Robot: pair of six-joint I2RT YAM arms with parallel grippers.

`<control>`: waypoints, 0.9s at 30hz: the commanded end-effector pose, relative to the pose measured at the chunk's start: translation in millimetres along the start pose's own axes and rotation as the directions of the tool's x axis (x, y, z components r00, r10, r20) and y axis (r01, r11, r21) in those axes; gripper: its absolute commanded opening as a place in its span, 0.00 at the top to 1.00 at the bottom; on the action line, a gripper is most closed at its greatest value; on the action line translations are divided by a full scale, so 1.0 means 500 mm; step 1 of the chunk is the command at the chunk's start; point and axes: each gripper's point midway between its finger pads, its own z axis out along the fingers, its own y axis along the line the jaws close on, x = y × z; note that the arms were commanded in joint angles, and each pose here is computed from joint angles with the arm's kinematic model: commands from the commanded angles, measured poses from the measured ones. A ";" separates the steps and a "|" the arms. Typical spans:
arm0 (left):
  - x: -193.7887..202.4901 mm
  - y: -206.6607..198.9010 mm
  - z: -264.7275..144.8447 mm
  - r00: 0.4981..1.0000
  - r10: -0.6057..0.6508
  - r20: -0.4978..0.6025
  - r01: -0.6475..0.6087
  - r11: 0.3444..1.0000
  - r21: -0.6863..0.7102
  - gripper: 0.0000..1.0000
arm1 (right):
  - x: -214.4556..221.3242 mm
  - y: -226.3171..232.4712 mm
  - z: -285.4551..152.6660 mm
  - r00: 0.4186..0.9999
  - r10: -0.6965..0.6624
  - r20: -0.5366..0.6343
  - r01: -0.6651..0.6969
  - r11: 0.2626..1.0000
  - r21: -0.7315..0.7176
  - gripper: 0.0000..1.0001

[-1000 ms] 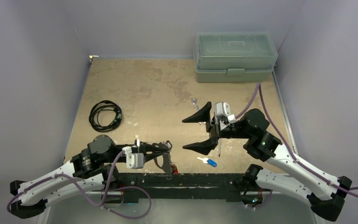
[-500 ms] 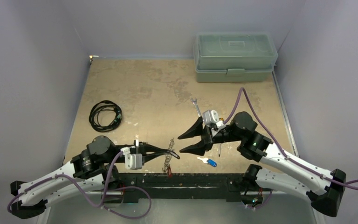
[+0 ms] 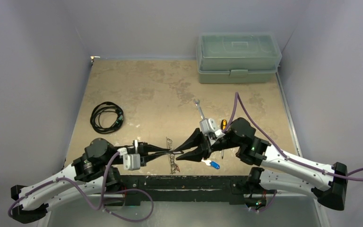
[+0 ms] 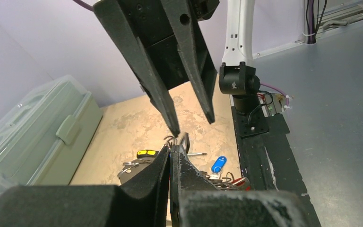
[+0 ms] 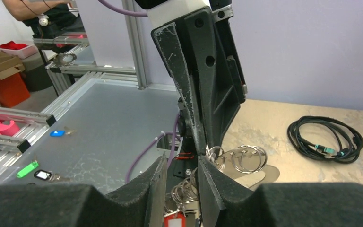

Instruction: Put the keys on the keyring

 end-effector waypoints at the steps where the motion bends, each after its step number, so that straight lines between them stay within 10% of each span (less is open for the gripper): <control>1: -0.028 0.012 0.005 0.998 0.002 0.062 0.000 1.000 -0.021 1.00 | -0.023 -0.005 0.008 0.999 -0.040 0.034 0.039 0.999 0.032 0.67; 13: -0.037 0.000 0.005 0.996 -0.001 0.087 0.000 1.000 0.014 1.00 | -0.006 -0.038 0.005 0.999 -0.047 0.025 0.043 0.992 0.121 0.52; 27: -0.040 0.004 0.005 0.995 -0.004 0.097 0.004 1.000 0.000 1.00 | 0.003 -0.029 0.009 0.999 -0.034 0.024 0.032 0.995 0.091 0.62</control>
